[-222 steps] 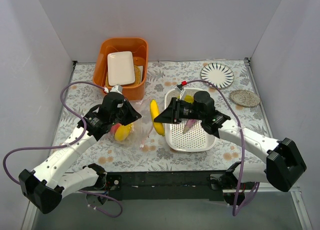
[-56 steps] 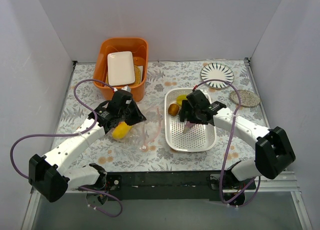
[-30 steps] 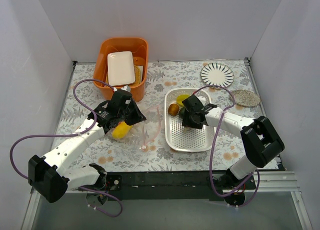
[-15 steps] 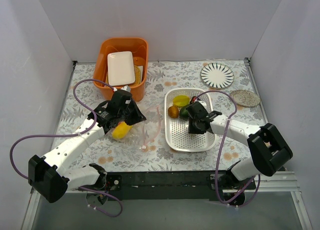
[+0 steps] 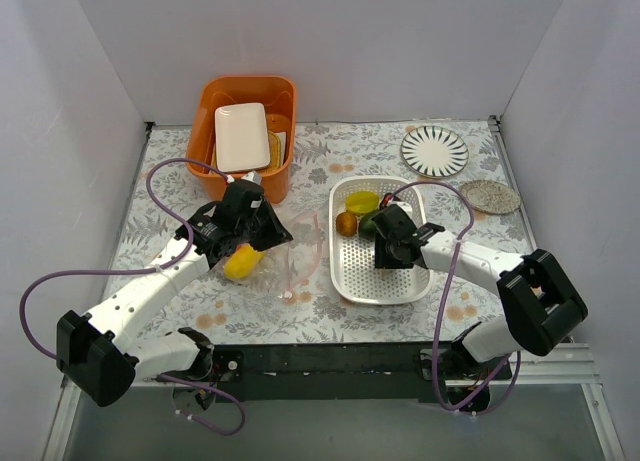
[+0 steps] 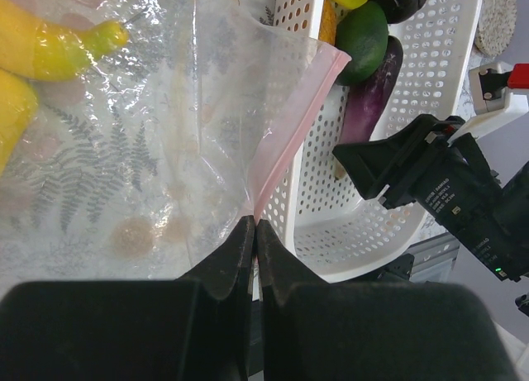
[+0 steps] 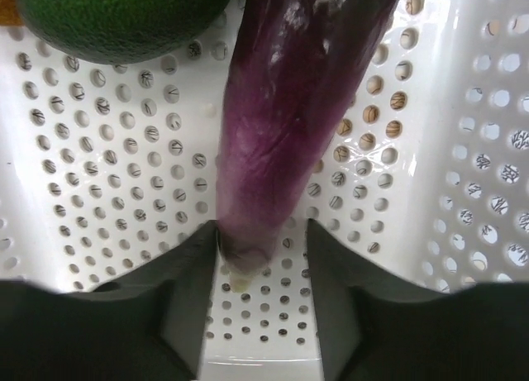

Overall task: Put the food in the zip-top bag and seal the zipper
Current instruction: Pick up the fake vegetable from the bin.

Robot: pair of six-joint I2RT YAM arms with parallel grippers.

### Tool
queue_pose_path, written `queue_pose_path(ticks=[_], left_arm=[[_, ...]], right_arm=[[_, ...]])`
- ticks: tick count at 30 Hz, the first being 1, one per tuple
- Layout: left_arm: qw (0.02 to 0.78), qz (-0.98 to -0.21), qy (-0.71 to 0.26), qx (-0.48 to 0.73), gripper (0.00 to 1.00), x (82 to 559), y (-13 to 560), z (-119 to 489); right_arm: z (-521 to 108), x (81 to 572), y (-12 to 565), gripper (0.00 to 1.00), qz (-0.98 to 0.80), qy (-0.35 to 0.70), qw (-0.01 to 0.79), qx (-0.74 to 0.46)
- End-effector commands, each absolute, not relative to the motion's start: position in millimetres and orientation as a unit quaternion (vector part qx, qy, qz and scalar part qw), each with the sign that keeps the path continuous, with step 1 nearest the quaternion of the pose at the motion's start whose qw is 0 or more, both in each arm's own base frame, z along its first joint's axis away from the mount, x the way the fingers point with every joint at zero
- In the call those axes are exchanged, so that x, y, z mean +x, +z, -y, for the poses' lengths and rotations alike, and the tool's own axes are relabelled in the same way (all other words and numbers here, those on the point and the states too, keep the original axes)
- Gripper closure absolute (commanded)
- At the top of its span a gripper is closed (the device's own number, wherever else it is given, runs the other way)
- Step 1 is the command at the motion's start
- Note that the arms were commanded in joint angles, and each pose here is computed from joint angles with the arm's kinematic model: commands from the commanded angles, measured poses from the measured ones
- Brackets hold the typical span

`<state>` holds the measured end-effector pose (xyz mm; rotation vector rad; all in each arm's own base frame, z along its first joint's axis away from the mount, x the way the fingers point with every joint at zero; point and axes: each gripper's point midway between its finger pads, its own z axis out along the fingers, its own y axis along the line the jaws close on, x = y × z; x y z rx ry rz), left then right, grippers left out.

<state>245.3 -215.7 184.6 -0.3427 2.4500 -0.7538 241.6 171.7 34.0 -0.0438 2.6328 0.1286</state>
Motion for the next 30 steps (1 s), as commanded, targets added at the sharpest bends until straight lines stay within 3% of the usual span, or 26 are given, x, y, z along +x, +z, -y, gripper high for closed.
queue_pose_path(ticks=[1,5,6,7,10,16,20,22,30], left_arm=[[0.293,-0.9,-0.298,-0.123,1.0,244.9,204.4,216.1],[0.293,-0.9,-0.298,-0.124,1.0,244.7,204.0,215.4],[0.294,-0.899,-0.299,-0.124,1.0,244.5,204.9,215.3],[0.293,-0.9,-0.299,-0.125,1.0,244.6,204.1,215.4],[0.294,-0.9,-0.299,-0.123,1.0,245.5,205.3,216.3],[0.294,-0.899,-0.3,-0.122,1.0,246.4,206.9,217.2],[0.298,-0.899,-0.299,-0.117,1.0,246.5,212.0,216.2],[0.297,-0.9,-0.297,-0.116,1.0,246.2,210.6,215.9],[0.298,-0.898,-0.302,-0.119,1.0,248.3,211.1,218.3]], right_arm=[[-179.2,257.3,40.7,0.62,-0.96,0.051,0.274,-0.017],[-178.4,256.0,37.2,0.67,-0.962,0.047,0.27,-0.023],[-177.6,255.6,38.1,0.72,-0.961,0.046,0.27,-0.024],[-176.4,255.3,39.4,0.83,-0.961,0.044,0.271,-0.023],[-171.1,252.7,50.8,0.91,-0.957,0.048,0.285,-0.013],[-167.3,249.1,105.7,0.92,-0.931,0.097,0.353,-0.006],[-191.7,246.7,159.2,0.9,-0.893,0.18,0.403,-0.093],[-207.1,236.7,171.6,0.96,-0.883,0.218,0.389,-0.144],[-254.0,194.9,208.2,0.99,-0.839,0.349,0.313,-0.275]])
